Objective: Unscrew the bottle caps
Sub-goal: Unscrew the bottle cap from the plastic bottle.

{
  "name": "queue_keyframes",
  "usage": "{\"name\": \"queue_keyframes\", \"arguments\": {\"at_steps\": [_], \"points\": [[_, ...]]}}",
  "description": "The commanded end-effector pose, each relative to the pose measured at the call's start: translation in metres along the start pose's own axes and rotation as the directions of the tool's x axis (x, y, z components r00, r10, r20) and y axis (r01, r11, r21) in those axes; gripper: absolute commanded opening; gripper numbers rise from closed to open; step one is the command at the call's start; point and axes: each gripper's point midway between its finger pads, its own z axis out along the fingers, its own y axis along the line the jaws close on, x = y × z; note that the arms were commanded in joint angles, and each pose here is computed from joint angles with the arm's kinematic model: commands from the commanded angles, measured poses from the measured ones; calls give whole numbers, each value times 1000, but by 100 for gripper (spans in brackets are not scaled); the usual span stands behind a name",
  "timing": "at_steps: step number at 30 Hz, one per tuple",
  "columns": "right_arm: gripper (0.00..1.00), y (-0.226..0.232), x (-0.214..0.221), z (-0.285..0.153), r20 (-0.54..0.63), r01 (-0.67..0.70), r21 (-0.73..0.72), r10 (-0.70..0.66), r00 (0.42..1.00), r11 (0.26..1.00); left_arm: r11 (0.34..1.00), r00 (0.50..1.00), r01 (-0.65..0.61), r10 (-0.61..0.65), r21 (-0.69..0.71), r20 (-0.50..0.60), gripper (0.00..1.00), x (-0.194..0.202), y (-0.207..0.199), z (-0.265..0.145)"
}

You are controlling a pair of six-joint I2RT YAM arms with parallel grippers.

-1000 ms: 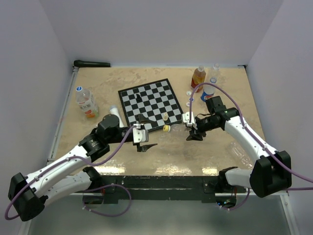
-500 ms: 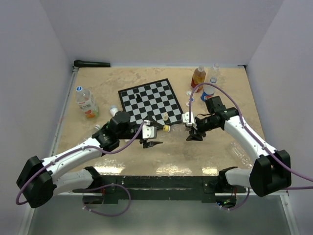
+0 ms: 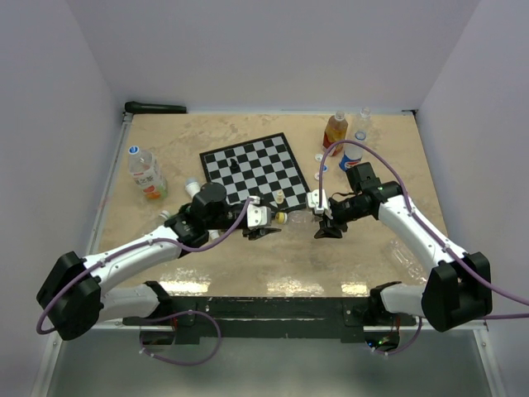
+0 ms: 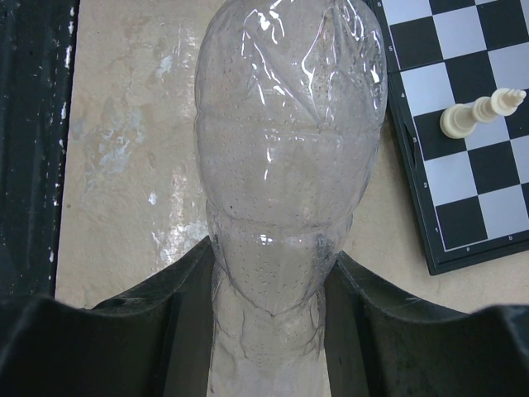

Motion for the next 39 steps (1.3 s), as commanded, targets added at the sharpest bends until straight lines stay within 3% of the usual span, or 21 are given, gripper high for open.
{"name": "queue_keyframes", "arguments": {"at_steps": [1,5,10,17,20,23,26,30,34,36,39], "points": [[1,1,-8,0,31,21,-12,-21,999,1000,999,997,-50,50,-12,65,54,-25,10,4],[1,1,-9,0,32,21,-13,-21,999,1000,999,997,-48,49,-13,54,50,-22,10,4],[1,1,-9,1,32,21,-15,-21,999,1000,999,998,-42,42,-3,51,29,-21,9,5],[1,1,-9,0,32,22,-13,-22,999,1000,1000,1000,-11,11,6,25,13,-18,8,5],[1,1,-9,0,30,22,-12,-22,999,1000,999,999,44,-44,2,18,0,-19,8,5],[1,1,-9,0,30,23,-11,-23,999,1000,982,982,190,-190,-18,14,0,-25,8,4],[1,2,-9,0,31,22,-12,-22,999,1000,929,929,370,-370,-25,6,0,-32,4,2],[1,1,-9,1,30,20,-14,-19,999,1000,753,760,647,-649,-115,25,0,-36,5,-5],[1,1,-9,0,33,22,-13,-22,999,1000,577,604,790,-791,-207,102,0,-34,12,-12],[1,1,-10,-1,33,27,-11,-27,999,1000,546,581,806,-804,-229,128,0,-35,16,-15],[1,2,-11,-1,35,25,-11,-25,999,1000,546,592,795,-793,-263,142,0,-31,21,-17]]}}
